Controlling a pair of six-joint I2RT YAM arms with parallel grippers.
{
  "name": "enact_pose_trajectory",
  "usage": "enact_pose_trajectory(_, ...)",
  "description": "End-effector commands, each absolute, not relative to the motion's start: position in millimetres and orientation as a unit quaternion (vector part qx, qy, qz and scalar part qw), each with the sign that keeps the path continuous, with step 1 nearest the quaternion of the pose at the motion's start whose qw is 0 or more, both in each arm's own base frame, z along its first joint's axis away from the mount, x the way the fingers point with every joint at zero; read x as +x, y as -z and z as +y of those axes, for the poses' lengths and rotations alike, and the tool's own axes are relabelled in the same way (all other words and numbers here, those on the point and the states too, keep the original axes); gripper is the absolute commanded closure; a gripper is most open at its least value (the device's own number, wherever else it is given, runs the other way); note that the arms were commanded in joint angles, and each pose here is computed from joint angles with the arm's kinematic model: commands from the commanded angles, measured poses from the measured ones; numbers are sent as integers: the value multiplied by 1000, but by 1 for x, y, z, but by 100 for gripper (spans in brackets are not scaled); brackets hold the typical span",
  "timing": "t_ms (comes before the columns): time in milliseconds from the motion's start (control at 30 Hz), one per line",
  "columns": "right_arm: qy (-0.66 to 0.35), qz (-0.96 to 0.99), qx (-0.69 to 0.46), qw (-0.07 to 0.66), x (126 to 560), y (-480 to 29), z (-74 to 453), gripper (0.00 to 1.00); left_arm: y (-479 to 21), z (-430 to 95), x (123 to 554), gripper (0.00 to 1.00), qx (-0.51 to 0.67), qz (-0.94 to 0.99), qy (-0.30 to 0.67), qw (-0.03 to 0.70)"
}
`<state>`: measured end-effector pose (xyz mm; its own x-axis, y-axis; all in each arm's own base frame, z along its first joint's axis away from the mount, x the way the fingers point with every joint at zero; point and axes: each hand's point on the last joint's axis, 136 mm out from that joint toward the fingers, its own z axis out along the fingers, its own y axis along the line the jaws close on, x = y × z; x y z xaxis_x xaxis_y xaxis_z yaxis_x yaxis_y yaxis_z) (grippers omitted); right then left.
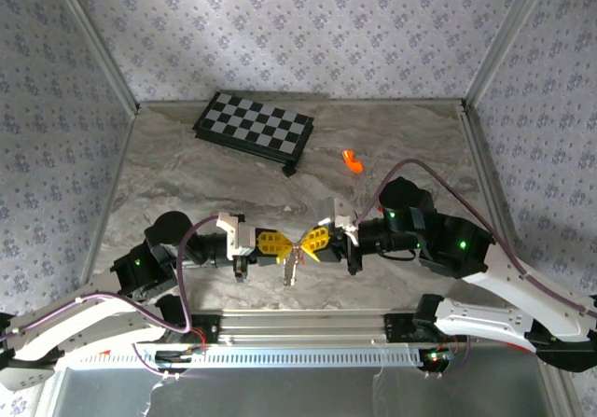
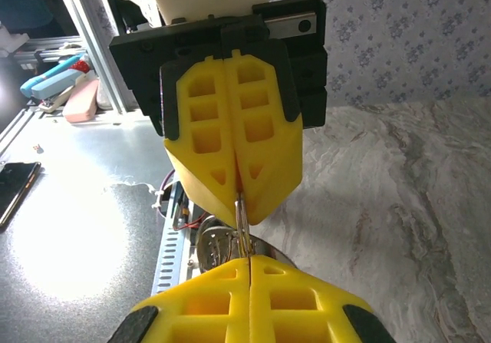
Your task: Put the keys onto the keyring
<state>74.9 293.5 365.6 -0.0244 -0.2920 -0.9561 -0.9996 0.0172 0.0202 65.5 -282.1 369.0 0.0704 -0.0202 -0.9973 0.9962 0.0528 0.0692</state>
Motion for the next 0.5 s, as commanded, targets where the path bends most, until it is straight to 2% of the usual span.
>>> enact_pose_trajectory(0, -427, 575, -563, 411, 73, -363, 293, 99, -389, -279, 59, 100, 492, 459, 491, 554)
enact_pose_trajectory(467, -422, 582, -581, 381, 69, -344, 294, 100, -395, -278, 58, 100, 486, 450, 499, 559)
